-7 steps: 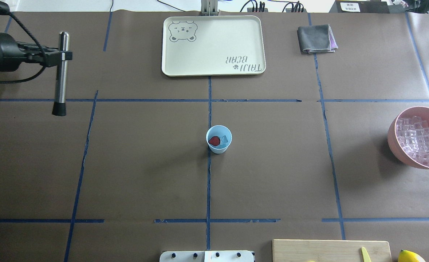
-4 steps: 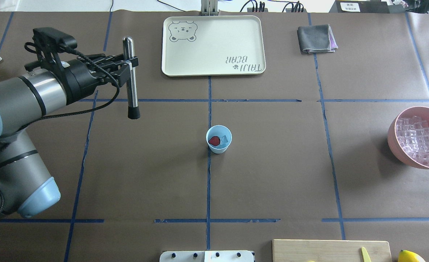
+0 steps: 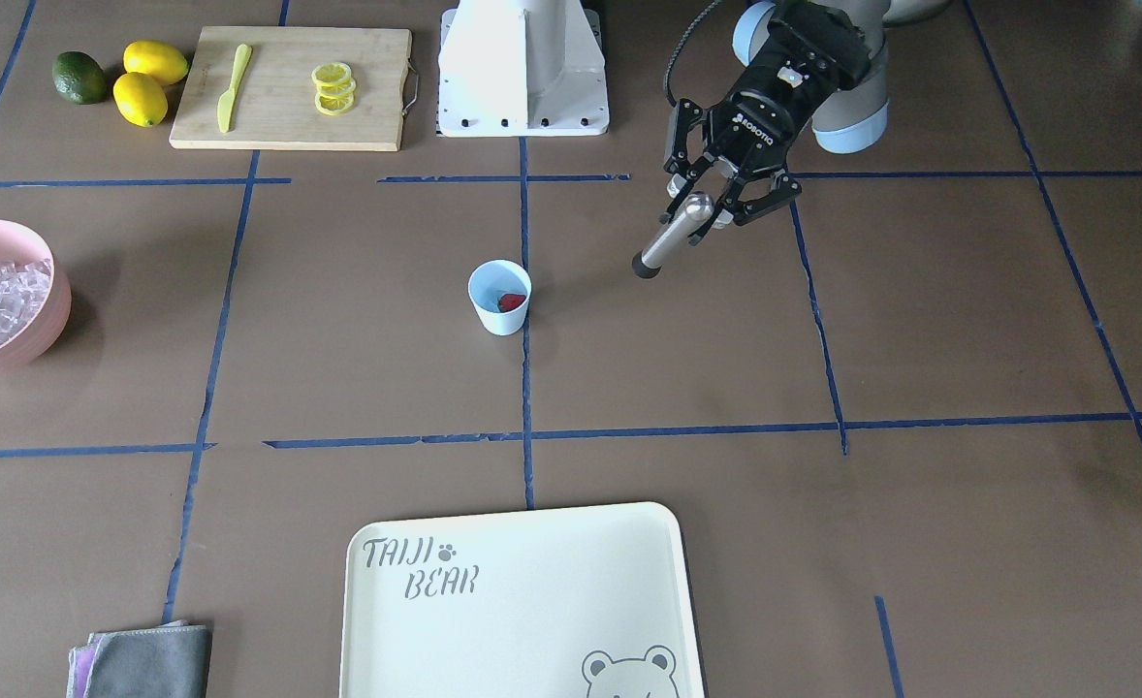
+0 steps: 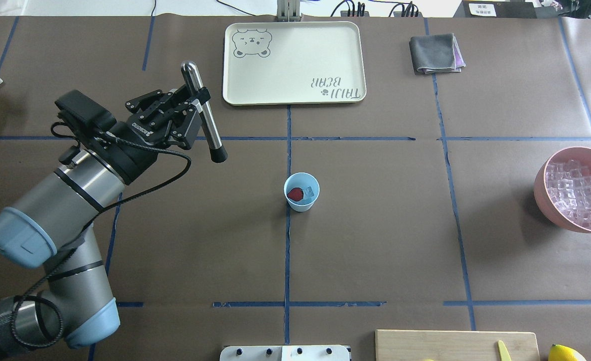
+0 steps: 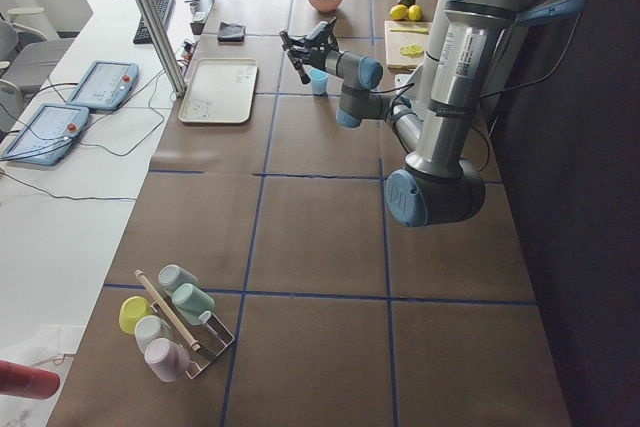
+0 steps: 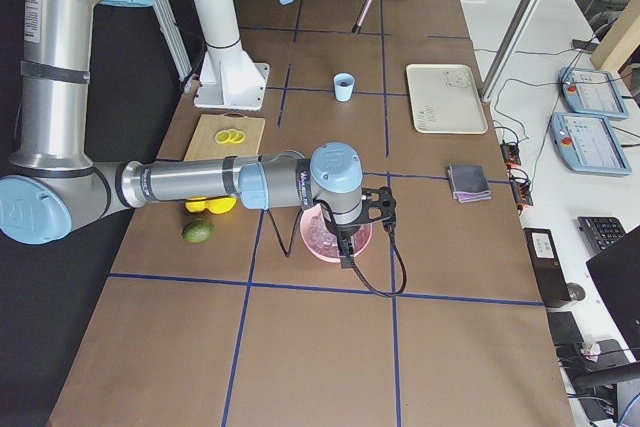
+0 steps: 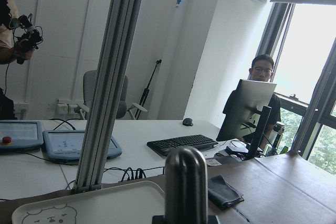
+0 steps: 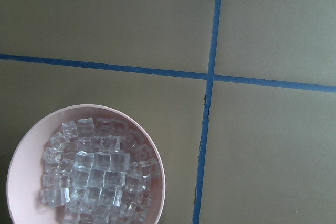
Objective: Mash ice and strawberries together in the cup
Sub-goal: 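Lift the metal rod with the left gripper and carry it over the cup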
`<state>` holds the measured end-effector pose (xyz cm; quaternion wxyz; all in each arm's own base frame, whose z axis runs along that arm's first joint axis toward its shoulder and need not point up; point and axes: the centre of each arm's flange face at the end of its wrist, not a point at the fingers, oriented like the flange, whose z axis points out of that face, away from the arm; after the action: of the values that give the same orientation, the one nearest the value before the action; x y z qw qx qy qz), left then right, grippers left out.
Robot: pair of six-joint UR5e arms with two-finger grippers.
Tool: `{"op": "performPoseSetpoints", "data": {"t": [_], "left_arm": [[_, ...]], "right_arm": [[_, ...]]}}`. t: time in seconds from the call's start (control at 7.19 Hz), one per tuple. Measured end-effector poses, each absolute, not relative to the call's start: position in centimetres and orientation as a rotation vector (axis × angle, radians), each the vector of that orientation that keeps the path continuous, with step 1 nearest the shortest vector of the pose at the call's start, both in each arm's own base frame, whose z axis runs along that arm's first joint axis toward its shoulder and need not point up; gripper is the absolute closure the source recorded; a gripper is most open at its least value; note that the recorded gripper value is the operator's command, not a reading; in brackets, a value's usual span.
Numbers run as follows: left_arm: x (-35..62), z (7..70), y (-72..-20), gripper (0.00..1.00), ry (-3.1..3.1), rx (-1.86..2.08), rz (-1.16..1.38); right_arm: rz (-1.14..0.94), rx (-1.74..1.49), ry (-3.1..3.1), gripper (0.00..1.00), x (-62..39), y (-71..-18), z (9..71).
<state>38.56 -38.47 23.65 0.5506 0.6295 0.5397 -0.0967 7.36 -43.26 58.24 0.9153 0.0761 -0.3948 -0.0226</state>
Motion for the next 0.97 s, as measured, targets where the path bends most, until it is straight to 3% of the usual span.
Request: {"op": "performPoseSetpoints", "data": {"t": [0.97], "left_arm": [[47.6, 16.8, -37.6, 1.0, 1.347, 1.536, -0.243]], "right_arm": [[-0.043, 0.145, -0.814, 0.0, 7.3, -43.4, 58.5]]}}
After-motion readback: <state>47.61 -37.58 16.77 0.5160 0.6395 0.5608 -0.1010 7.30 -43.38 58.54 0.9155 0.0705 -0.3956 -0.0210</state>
